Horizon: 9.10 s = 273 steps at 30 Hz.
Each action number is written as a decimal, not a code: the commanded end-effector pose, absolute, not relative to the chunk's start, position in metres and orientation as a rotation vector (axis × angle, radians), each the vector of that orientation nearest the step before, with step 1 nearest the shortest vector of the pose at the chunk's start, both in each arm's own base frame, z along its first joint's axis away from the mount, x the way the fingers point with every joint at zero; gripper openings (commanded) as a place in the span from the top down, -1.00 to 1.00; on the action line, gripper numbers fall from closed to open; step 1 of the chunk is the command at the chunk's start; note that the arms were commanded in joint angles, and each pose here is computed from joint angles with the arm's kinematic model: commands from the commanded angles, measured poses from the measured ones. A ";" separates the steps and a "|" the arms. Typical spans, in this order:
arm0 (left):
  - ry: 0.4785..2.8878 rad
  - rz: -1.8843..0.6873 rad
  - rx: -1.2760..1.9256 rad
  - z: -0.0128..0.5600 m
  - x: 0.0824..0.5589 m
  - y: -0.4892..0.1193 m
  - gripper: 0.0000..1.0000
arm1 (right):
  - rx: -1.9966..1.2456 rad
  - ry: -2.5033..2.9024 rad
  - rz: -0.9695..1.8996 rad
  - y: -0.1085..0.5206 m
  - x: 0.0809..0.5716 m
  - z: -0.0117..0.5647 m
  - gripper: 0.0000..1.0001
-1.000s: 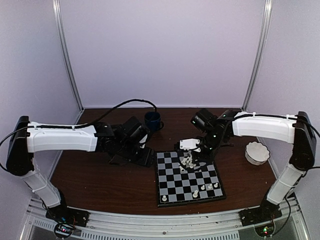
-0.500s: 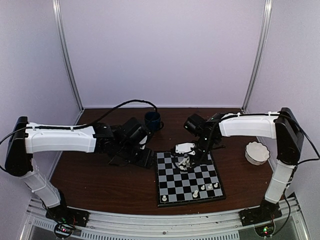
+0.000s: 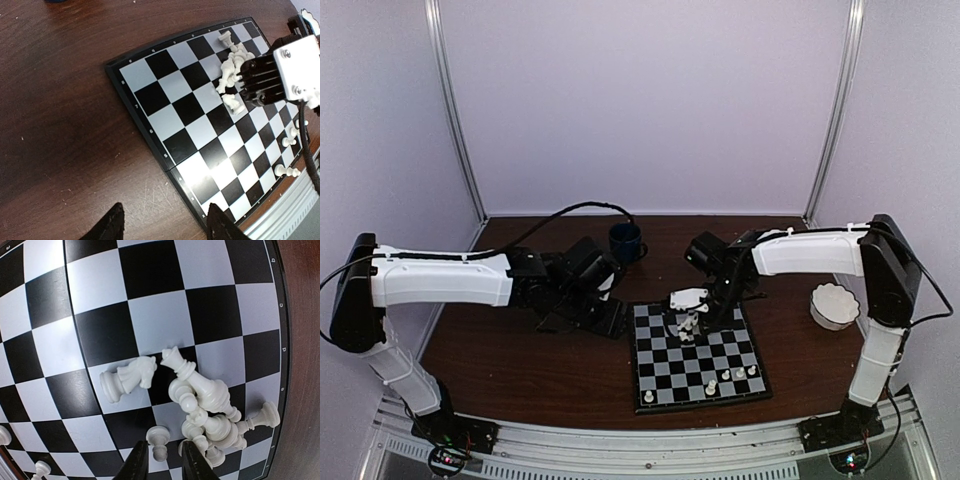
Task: Set up the chess pieces on the board
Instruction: Pick up the pawn from the chessboard, then place the pawn at e2, then pick up the knight from the chessboard, then place the knight at g1.
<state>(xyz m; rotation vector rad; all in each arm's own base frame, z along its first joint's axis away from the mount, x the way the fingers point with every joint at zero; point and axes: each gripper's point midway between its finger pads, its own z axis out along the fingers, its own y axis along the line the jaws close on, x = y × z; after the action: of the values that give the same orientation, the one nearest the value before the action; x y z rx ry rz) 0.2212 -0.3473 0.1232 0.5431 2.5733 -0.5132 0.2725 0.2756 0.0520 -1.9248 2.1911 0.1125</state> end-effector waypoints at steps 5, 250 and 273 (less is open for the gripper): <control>2.553 -0.538 0.543 0.128 0.220 -0.350 -0.13 | -1.901 2.206 0.098 0.278 0.281 0.048 0.73; 2.597 -0.495 0.645 0.113 0.226 -0.372 -0.14 | -2.187 2.058 0.237 0.208 0.131 0.057 0.91; 2.610 -0.504 0.634 0.109 0.224 -0.371 -0.14 | -2.189 2.068 0.257 0.207 0.128 0.060 0.57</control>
<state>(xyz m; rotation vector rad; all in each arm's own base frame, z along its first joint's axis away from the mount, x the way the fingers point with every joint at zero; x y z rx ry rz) 0.2226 -0.3642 0.1044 0.6300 2.6300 -0.4788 0.1291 0.2076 0.0544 -2.1900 2.0903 0.2655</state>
